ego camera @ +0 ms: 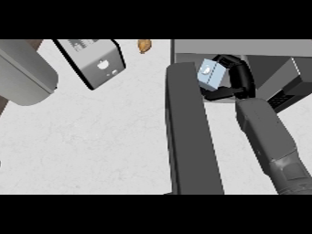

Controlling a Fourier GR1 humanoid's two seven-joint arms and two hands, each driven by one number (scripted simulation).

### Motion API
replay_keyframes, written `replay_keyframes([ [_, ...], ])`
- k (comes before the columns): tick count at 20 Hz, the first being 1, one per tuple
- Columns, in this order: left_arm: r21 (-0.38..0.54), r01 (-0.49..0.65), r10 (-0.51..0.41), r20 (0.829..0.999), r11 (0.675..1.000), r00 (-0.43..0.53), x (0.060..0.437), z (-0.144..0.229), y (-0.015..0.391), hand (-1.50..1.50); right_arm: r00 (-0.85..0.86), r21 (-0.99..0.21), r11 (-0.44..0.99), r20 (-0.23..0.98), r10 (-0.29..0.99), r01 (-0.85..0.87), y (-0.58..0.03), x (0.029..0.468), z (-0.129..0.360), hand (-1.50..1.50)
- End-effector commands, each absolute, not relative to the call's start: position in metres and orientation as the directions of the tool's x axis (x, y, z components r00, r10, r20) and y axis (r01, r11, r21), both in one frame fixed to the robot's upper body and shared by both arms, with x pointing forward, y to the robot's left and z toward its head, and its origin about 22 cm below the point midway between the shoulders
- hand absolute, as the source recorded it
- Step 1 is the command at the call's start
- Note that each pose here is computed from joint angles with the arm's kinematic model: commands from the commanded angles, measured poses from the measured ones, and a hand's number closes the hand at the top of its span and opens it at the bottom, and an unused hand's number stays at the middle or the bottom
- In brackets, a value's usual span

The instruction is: Pick up the milk, place it into the microwave and close the microwave

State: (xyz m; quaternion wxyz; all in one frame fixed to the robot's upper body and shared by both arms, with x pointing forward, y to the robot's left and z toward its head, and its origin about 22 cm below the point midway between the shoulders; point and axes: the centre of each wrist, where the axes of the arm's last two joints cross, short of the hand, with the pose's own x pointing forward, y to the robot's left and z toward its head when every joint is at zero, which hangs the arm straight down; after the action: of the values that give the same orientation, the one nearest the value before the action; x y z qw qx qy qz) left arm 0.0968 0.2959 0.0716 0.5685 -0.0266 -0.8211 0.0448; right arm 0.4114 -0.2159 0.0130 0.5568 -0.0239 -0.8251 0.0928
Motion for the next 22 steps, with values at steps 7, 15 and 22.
replay_keyframes([
  [7,-0.096,0.045,0.106,0.922,0.994,-0.372,0.106,0.066,0.292,-1.50,-0.417,-0.256,0.967,0.876,0.241,0.023,-0.222,0.445,0.053,1.50],
  [15,-0.103,0.084,0.127,0.922,0.991,-0.365,0.119,0.059,0.292,-1.50,-0.389,-0.363,0.925,0.841,0.376,0.109,-0.192,0.447,0.048,1.50],
  [22,-0.071,0.099,0.104,0.917,0.993,-0.385,0.132,0.069,0.281,-1.50,-0.289,-0.316,0.884,0.860,0.420,0.344,-0.215,0.455,0.068,1.50],
])
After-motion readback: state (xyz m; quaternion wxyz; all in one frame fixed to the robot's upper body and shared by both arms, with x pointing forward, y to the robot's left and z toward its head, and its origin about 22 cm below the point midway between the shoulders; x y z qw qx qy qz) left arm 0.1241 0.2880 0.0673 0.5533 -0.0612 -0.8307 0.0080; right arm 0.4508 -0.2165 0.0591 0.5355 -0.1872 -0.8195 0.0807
